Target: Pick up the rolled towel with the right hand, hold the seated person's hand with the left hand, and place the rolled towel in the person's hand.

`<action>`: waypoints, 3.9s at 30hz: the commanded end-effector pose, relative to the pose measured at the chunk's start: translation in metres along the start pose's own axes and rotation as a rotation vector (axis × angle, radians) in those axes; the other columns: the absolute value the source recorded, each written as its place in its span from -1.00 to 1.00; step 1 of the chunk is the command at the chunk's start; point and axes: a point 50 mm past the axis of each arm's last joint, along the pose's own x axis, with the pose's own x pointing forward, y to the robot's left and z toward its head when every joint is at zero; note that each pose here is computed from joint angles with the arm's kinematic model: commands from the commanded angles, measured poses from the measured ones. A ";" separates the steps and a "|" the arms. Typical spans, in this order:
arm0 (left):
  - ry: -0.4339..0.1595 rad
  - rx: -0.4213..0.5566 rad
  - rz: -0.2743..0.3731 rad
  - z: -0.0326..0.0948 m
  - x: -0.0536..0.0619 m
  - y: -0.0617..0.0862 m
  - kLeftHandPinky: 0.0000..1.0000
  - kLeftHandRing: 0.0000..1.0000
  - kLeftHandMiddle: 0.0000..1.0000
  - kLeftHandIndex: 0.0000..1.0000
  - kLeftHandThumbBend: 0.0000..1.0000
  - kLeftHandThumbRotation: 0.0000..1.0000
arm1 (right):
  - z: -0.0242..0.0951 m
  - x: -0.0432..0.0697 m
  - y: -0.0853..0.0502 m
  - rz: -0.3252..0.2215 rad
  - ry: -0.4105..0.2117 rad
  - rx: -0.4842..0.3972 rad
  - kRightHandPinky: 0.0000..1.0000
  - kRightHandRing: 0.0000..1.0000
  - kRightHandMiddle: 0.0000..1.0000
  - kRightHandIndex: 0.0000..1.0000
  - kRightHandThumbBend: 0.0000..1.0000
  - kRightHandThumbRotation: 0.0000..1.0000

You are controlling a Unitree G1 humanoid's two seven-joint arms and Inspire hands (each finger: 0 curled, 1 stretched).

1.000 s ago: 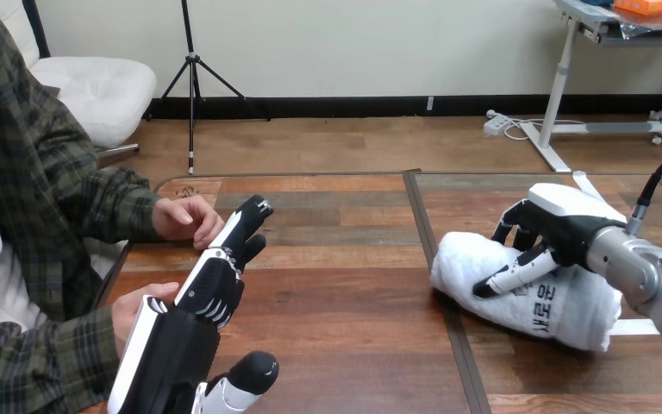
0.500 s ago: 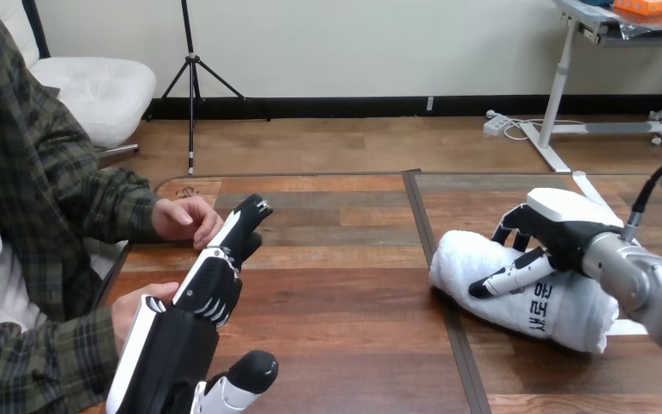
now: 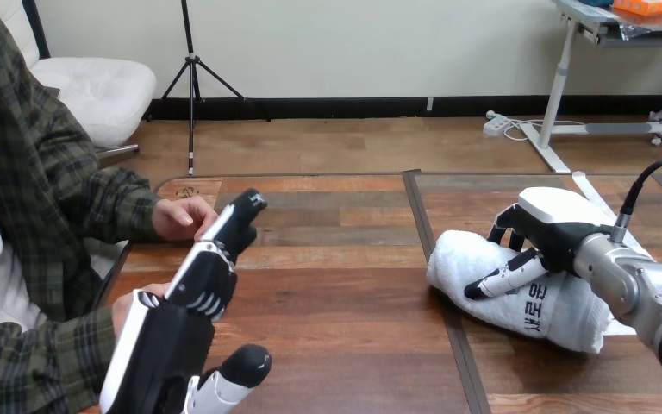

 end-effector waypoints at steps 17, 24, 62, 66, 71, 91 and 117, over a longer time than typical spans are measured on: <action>-0.134 0.000 -0.020 0.013 0.027 0.002 0.88 0.91 0.90 0.76 0.66 0.41 | 0.025 0.000 0.048 0.048 -0.094 -0.010 -0.28 -0.13 0.03 0.11 0.83 -0.90; -0.128 -0.004 -0.020 0.014 0.028 0.002 0.89 0.92 0.90 0.76 0.68 0.40 | 0.028 -0.003 0.049 0.032 -0.135 0.004 -0.30 -0.19 -0.06 -0.05 0.74 -0.98; -0.130 0.008 -0.006 0.011 0.030 0.002 0.84 0.90 0.88 0.73 0.65 0.40 | 0.034 -0.008 0.032 -0.059 -0.256 0.108 -0.40 -0.33 -0.28 -0.25 0.58 -1.00; -0.128 0.016 -0.003 0.011 0.029 0.003 0.84 0.90 0.88 0.73 0.66 0.39 | 0.033 -0.008 0.030 -0.063 -0.254 0.107 -0.47 -0.38 -0.32 -0.30 0.57 -1.00; -0.118 0.025 0.005 0.010 0.028 0.003 0.82 0.88 0.87 0.72 0.68 0.39 | 0.033 -0.008 0.025 -0.074 -0.260 0.125 -0.52 -0.44 -0.37 -0.36 0.55 -1.00; -0.104 0.061 0.010 0.009 0.026 0.005 0.75 0.84 0.84 0.72 0.69 0.40 | 0.038 -0.016 0.004 -0.173 -0.378 0.170 -0.53 -0.47 -0.41 -0.40 0.57 -1.00; -0.075 0.068 0.016 0.008 0.022 0.008 0.72 0.84 0.84 0.72 0.69 0.39 | 0.044 -0.030 -0.019 -0.245 -0.456 0.246 -0.55 -0.49 -0.40 -0.36 0.58 -1.00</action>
